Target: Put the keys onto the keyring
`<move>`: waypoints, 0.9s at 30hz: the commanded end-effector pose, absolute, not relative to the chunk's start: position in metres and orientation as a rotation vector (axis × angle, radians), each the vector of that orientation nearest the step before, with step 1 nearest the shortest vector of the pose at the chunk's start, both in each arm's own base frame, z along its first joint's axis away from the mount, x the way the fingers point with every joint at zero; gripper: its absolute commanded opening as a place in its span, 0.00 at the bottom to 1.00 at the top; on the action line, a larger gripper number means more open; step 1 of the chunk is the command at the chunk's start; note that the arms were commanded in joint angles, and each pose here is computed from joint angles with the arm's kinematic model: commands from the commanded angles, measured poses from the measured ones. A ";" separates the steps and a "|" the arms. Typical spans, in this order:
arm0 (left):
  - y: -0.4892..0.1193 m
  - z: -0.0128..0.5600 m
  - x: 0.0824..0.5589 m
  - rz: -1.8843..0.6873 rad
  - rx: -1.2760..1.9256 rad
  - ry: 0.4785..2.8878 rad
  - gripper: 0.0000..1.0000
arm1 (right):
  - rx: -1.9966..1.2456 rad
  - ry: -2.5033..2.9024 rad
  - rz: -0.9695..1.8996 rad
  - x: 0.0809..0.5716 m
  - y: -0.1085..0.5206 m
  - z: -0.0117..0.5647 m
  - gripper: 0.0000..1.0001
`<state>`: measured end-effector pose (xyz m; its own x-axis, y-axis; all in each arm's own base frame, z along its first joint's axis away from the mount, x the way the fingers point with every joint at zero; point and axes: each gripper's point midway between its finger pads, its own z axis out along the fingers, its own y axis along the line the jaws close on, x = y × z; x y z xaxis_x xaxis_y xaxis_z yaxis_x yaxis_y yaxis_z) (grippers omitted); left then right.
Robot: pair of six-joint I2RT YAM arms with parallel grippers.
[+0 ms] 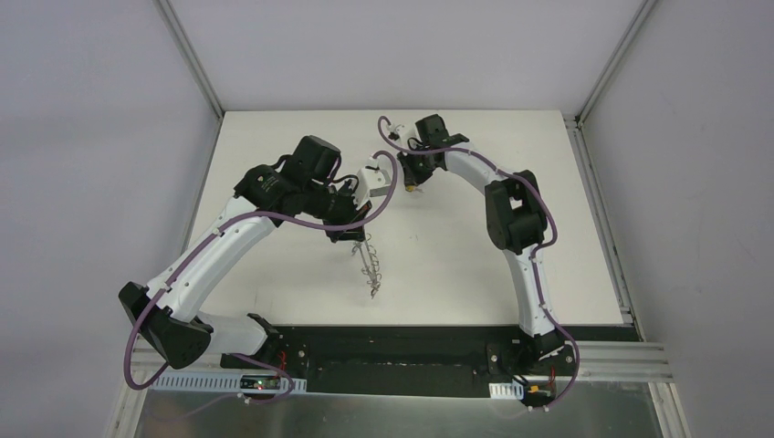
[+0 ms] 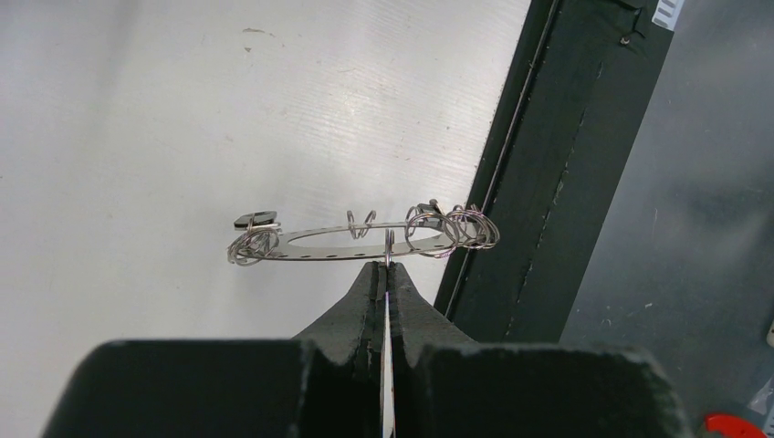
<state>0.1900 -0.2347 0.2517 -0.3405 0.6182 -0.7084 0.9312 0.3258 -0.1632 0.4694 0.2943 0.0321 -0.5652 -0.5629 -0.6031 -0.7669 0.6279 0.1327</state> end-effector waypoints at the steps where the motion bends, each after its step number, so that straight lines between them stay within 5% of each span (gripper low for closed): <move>1: -0.234 0.265 0.194 -0.760 1.371 2.005 0.00 | -1.064 2.278 0.538 0.459 0.294 0.071 0.00; 9: -0.238 0.264 0.207 -0.752 1.368 2.022 0.00 | -1.069 2.166 0.718 0.419 0.284 0.132 0.00; 27: -0.284 0.290 0.223 -0.884 1.383 1.948 0.00 | -1.112 1.607 1.320 0.236 0.265 0.307 0.00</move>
